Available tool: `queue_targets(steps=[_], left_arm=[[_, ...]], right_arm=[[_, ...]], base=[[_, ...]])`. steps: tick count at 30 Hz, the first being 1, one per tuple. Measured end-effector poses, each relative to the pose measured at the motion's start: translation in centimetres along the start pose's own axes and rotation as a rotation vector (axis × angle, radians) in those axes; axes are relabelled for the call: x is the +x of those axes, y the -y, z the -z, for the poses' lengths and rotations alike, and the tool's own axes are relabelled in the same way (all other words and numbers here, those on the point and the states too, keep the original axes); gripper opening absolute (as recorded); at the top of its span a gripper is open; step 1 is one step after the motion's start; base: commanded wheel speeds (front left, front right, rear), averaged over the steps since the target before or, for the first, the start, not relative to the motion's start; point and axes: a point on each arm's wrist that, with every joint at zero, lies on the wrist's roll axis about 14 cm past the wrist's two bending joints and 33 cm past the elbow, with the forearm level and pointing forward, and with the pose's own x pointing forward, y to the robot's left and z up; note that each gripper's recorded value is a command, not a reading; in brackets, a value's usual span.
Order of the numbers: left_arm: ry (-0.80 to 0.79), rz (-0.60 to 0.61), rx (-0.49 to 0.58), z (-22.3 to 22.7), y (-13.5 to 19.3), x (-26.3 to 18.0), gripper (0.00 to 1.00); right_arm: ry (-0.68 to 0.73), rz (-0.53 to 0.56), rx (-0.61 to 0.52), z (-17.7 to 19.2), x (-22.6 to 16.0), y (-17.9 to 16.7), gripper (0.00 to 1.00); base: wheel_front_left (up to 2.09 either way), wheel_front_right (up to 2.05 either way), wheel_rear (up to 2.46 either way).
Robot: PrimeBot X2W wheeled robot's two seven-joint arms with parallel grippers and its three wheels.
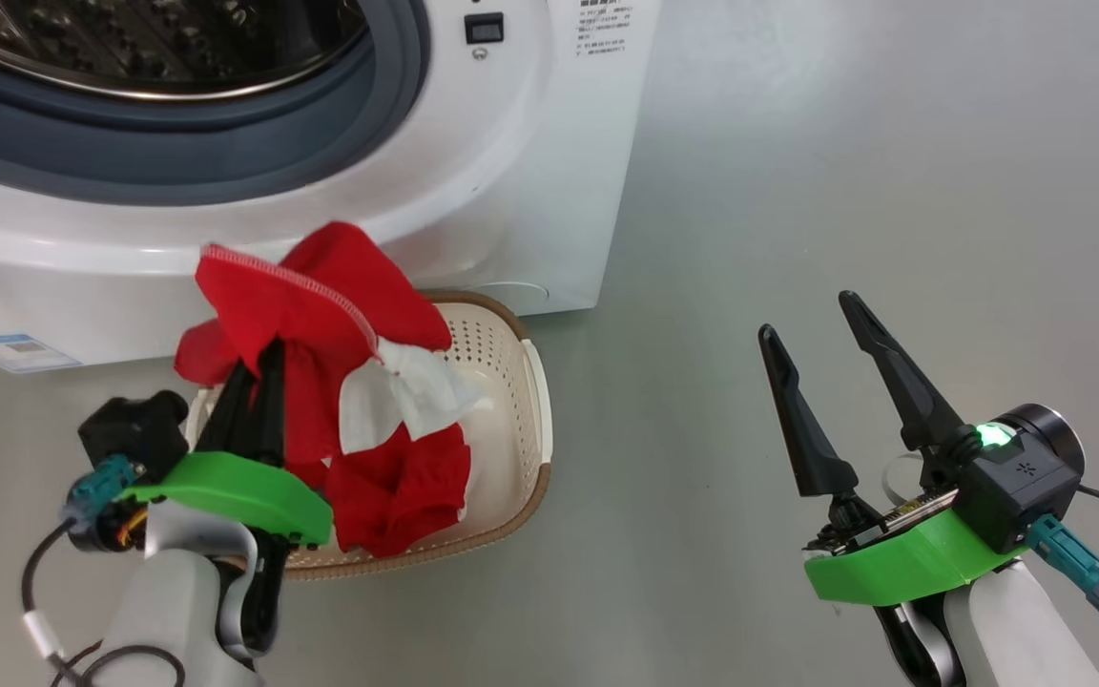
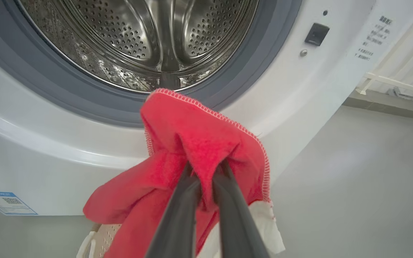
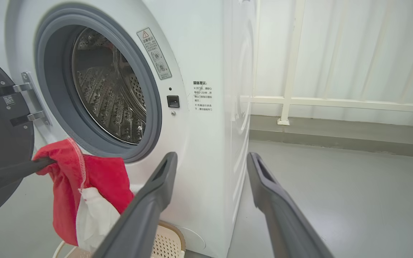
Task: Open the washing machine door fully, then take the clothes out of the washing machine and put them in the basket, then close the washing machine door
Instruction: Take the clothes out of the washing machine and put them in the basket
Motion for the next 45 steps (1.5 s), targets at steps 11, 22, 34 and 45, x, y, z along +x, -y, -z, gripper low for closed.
queue_targets(steps=[11, 22, 34, 45], left_arm=[[-0.327, -0.078, -0.091, 9.1, -1.7, 1.0, 0.0], [-0.597, -0.126, -0.155, 16.2, -2.3, 0.8, 0.0], [-0.89, -0.122, -0.117, 22.4, -2.4, -1.0, 0.37], [-0.859, -0.089, -0.082, 22.2, -1.6, -0.3, 1.0]], right_arm=[[-0.057, 0.032, 0.007, 2.2, -0.1, 1.2, 1.0], [-0.095, 0.058, 0.018, 3.9, 0.2, 2.3, 1.0], [-0.122, 0.087, 0.024, 5.1, 0.4, 3.6, 1.0], [-0.122, 0.096, 0.02, 5.1, 0.4, 3.9, 1.0]], base=[[0.0, 0.0, 0.0], [0.0, 0.0, 0.0], [0.0, 0.0, 0.0], [0.0, 0.0, 0.0]])
